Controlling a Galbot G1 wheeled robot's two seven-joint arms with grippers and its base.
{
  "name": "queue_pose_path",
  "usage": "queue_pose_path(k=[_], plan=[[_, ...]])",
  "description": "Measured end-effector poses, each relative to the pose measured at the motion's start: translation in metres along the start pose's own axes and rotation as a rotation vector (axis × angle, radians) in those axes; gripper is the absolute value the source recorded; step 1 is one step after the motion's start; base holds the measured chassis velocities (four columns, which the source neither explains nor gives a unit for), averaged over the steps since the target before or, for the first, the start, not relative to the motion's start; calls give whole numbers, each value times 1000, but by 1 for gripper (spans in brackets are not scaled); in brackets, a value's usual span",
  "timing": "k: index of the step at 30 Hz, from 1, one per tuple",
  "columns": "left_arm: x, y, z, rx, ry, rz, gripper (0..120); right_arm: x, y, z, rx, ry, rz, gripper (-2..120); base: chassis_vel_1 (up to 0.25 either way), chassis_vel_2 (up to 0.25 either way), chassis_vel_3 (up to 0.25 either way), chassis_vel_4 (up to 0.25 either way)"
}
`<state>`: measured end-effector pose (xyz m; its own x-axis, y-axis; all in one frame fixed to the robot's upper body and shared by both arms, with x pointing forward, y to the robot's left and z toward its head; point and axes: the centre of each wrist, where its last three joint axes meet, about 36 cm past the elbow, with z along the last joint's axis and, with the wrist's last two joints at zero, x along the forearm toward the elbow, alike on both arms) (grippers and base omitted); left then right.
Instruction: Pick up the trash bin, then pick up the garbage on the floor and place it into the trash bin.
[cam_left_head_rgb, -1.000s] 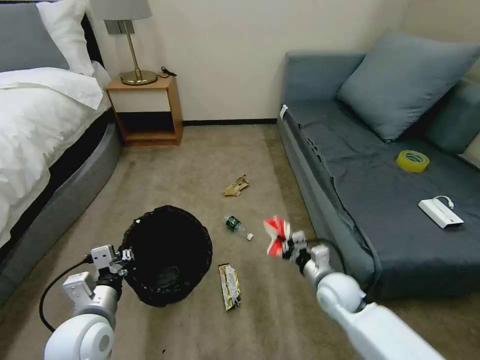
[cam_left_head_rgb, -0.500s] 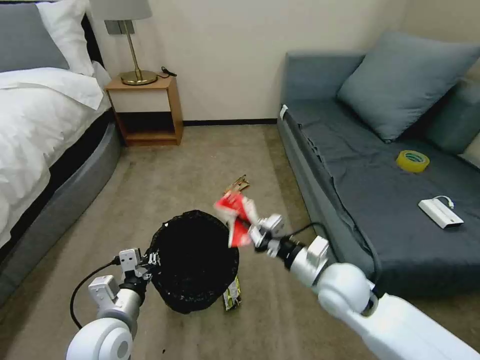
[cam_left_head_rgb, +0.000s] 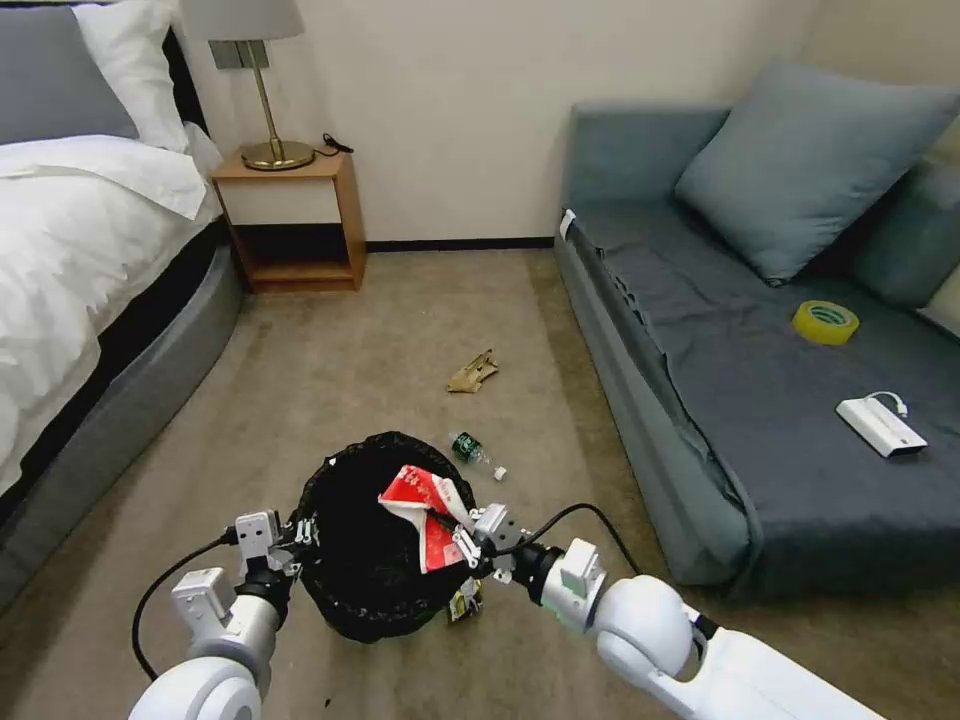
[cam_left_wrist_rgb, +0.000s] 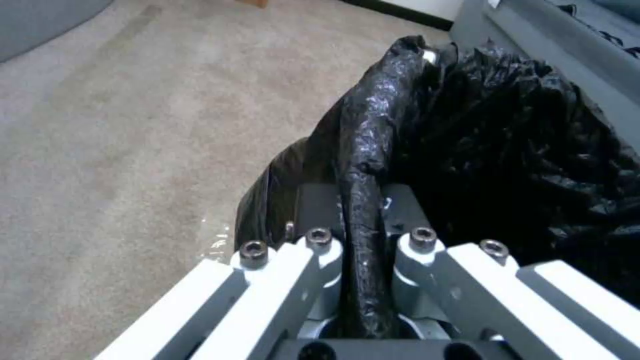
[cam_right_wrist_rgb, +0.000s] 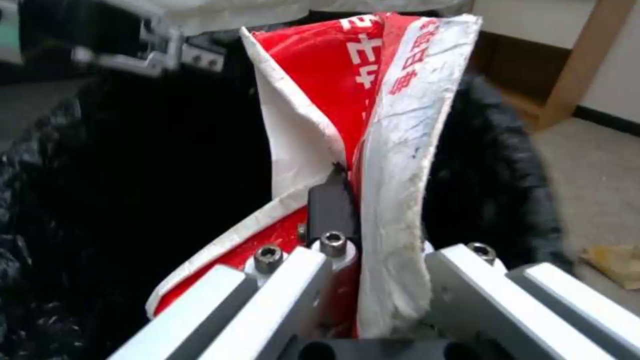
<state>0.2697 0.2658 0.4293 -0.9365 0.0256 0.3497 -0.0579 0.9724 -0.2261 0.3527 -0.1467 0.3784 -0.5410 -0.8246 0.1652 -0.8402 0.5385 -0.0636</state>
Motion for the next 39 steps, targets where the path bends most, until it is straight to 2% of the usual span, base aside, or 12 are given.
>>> queue_pose_path(k=[5,9,10,13,16,19,22,24,25,29,33,39], plan=[[5,-2,-2,2,-7,-7,4,-10,10,9,14,16,-31,1,0,0,0,0],[9,2,-3,-4,-12,-29,4,-19,12,9,29,24,-60,19,0,0,0,0],[9,2,-3,-4,-12,-29,4,-19,12,9,29,24,-60,19,0,0,0,0],[11,5,-2,-7,-16,-43,4,-28,10,6,39,24,-78,35,0,0,0,0],[10,6,-2,-6,-18,-51,4,-33,10,4,41,23,-88,43,0,0,0,0],[9,6,-4,0,-28,-57,4,-36,10,2,42,23,-96,51,0,0,0,0],[5,6,-9,2,-45,-62,4,-41,11,1,39,23,-108,64,0,0,0,0],[3,8,-10,2,-51,-71,4,-45,9,-2,38,13,-105,73,0,0,0,0],[3,8,-10,2,-51,-71,4,-45,9,-2,38,13,-105,73,0,0,0,0],[1,14,-14,-5,-68,-93,4,-49,-4,-13,11,-25,-44,93,0,0,0,0],[-2,18,-18,-15,-85,-114,4,-45,-21,-20,-20,-58,42,99,0,0,0,0],[-5,24,-22,-19,-111,-142,4,-30,-54,-18,-55,-45,188,100,0,0,0,0]])
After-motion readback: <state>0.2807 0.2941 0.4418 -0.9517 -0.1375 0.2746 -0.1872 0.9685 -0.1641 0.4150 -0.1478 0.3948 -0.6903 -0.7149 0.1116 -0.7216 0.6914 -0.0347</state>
